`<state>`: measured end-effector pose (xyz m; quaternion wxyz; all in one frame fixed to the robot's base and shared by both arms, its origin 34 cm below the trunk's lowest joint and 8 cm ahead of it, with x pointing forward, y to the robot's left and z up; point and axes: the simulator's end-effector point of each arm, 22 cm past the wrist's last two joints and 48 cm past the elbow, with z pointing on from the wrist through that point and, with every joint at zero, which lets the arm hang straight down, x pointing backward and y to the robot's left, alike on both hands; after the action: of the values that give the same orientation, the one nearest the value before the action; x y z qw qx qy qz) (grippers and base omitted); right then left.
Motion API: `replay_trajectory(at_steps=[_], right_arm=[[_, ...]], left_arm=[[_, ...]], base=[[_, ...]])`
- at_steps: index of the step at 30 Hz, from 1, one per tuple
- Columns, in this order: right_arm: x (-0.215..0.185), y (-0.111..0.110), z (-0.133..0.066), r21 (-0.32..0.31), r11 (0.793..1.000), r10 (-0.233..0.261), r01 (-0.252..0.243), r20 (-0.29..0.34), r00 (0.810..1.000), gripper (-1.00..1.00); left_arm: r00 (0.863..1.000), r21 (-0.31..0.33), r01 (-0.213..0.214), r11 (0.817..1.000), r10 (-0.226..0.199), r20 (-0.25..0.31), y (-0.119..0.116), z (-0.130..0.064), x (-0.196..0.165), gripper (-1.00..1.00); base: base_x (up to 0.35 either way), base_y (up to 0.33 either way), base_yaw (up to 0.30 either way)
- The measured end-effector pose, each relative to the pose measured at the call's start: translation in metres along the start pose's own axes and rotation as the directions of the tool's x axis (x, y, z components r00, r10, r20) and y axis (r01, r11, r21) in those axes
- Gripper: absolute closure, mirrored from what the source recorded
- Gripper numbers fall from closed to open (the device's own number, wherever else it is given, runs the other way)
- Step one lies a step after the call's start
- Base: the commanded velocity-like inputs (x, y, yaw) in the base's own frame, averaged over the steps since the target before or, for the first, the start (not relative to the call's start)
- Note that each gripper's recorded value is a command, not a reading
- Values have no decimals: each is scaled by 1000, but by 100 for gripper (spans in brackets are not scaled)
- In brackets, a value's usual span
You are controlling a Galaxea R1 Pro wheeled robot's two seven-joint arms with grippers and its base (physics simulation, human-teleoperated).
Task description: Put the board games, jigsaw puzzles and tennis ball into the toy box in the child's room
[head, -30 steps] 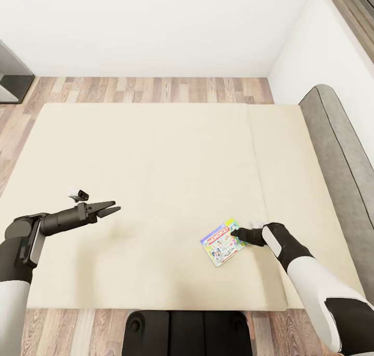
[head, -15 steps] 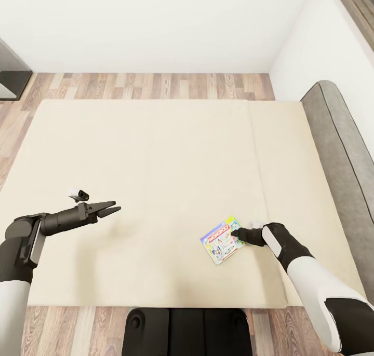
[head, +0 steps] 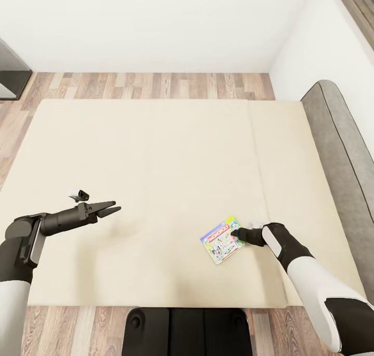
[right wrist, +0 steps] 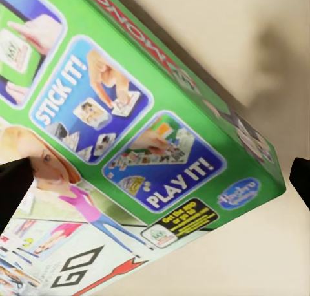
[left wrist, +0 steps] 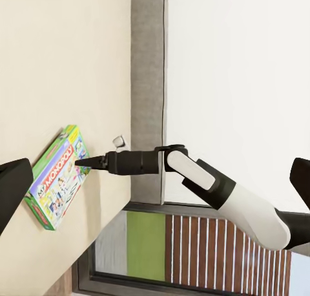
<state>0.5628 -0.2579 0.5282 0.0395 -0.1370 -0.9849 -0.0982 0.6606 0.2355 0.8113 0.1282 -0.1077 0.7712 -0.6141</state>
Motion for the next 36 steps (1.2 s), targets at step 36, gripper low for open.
replay_trajectory(at_steps=[36], right_arm=[[0,1,1,-11,1000,14,-14,-15,1000,-100]], left_arm=[[1000,-4,12,1000,-12,-3,7,0,4,-100]], base=[[0,0,0]])
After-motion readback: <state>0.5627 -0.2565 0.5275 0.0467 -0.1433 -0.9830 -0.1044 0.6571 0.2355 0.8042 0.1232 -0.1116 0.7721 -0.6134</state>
